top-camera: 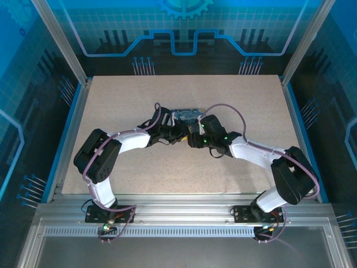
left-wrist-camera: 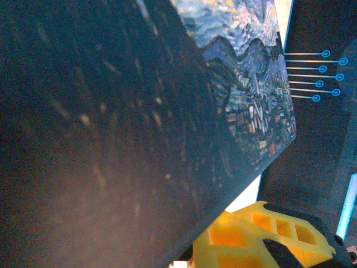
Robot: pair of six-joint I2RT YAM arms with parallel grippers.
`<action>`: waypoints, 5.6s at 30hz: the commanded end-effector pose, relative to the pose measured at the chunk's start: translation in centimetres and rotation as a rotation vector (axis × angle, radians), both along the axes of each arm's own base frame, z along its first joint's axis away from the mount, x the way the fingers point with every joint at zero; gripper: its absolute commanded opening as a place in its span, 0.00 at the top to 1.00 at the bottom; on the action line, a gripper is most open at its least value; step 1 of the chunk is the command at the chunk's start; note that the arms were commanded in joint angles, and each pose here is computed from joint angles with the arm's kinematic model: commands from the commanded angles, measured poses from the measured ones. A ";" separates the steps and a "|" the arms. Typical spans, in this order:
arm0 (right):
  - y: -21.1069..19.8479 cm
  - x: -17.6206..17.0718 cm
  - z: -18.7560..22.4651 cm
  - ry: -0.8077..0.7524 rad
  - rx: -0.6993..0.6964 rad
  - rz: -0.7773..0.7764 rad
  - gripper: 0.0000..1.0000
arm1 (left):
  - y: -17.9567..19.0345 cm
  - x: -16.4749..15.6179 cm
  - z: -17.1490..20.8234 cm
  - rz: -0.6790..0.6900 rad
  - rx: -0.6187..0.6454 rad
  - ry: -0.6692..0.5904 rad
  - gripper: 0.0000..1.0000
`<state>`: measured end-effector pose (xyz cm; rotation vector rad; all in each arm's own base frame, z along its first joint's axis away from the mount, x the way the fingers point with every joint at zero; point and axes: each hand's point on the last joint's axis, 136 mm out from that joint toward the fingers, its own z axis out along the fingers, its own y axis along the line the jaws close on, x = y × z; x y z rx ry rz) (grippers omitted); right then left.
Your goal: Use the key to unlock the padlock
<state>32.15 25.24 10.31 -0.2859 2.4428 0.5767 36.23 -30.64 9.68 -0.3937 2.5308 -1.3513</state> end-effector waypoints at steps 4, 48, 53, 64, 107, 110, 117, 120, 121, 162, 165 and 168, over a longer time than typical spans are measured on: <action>1.0 0.7 0.7 -0.032 -0.031 0.031 0.59 | -1.0 0.4 2.5 -0.025 -0.041 -0.043 1.00; 2.0 -0.4 -4.1 0.033 -0.077 0.129 1.00 | 0.3 -0.5 -1.3 0.009 -0.016 -0.006 0.83; 2.2 -0.6 -5.2 0.049 -0.093 0.160 1.00 | 1.0 -0.5 -1.9 0.028 -0.002 -0.003 0.67; 1.7 -0.7 -5.5 0.037 -0.149 0.198 1.00 | 3.5 -0.8 -2.1 0.081 0.018 -0.010 0.58; 1.4 -1.5 -5.2 -0.055 -0.466 0.549 1.00 | 7.9 -4.9 -1.4 0.015 0.184 -0.024 0.01; 1.8 -1.5 -5.0 -0.066 -0.481 0.584 1.00 | 8.3 -5.0 -1.7 0.028 0.182 -0.014 0.01; 1.7 -1.0 -5.1 -0.076 -0.552 0.654 1.00 | 9.3 -4.9 -1.5 0.054 0.178 -0.017 0.01; 1.6 -0.9 -5.3 -0.083 -0.576 0.669 1.00 | 9.5 -4.9 -1.4 0.059 0.177 -0.016 0.01; 1.5 -0.7 -5.3 -0.089 -0.582 0.672 1.00 | 9.5 -5.0 -1.5 0.060 0.178 -0.015 0.01; 4.1 -1.0 -1.5 -0.246 -0.550 0.738 1.00 | 12.3 -4.6 0.0 0.148 0.180 -0.040 0.01; 3.3 -1.1 -0.9 -0.249 -0.565 0.717 1.00 | 12.3 -4.7 -0.1 0.148 0.177 -0.035 0.01; 2.3 -1.3 -0.4 -0.249 -0.581 0.685 1.00 | 12.3 -4.8 -0.1 0.146 0.176 -0.038 0.01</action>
